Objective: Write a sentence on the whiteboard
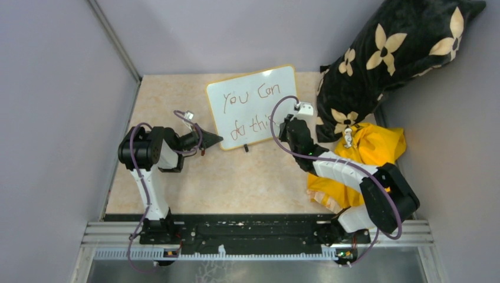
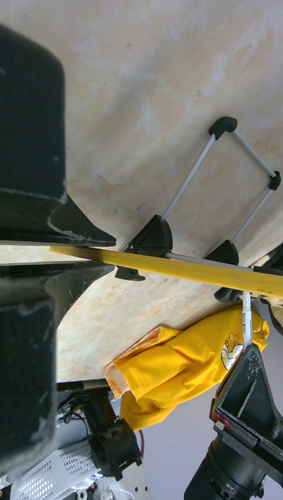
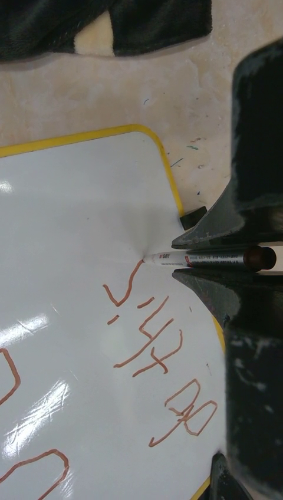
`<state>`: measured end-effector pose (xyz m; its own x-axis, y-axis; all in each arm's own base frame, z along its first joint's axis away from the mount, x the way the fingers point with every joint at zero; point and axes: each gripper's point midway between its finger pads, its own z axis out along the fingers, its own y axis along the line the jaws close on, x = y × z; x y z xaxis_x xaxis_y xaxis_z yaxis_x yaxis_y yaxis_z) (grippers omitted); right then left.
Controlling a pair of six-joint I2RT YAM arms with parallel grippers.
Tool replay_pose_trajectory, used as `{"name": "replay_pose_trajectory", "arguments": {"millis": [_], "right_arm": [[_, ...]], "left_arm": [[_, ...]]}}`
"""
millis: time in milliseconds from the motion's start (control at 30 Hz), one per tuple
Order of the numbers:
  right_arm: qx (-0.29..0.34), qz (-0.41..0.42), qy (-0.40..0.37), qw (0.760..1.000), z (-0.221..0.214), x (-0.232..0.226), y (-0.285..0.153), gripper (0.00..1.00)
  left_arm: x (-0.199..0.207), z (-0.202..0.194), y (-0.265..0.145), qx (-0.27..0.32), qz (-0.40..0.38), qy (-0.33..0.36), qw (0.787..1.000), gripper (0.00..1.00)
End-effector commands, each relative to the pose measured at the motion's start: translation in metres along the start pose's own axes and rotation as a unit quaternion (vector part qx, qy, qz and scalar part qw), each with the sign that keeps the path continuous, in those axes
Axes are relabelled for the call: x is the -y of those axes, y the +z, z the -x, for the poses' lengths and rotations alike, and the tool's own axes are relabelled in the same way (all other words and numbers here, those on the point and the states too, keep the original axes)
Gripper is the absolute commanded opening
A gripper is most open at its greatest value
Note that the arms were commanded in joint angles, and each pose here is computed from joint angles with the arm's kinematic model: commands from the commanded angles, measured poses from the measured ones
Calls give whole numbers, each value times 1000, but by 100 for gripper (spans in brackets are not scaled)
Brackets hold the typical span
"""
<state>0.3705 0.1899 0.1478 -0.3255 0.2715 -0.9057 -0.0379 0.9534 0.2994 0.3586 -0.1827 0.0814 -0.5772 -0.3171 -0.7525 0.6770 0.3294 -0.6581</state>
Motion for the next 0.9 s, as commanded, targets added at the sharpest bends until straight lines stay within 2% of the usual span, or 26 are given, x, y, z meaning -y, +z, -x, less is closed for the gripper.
{"name": "replay_pose_trajectory", "arguments": {"millis": [0,700,867], "right_arm": [[-9,30,6,999,-3,-7,-1,0],[-12,81,10,997,0,-32,0,0],[1,79,15,997,14,-30,-10,0]], "left_arm": [[-1,-6,1,-10,-1,-12,1000,0],[-1,-5,2,-10,-1,-11,1000,0],[-1,-6,2,-10,-1,-11,1000,0]]}}
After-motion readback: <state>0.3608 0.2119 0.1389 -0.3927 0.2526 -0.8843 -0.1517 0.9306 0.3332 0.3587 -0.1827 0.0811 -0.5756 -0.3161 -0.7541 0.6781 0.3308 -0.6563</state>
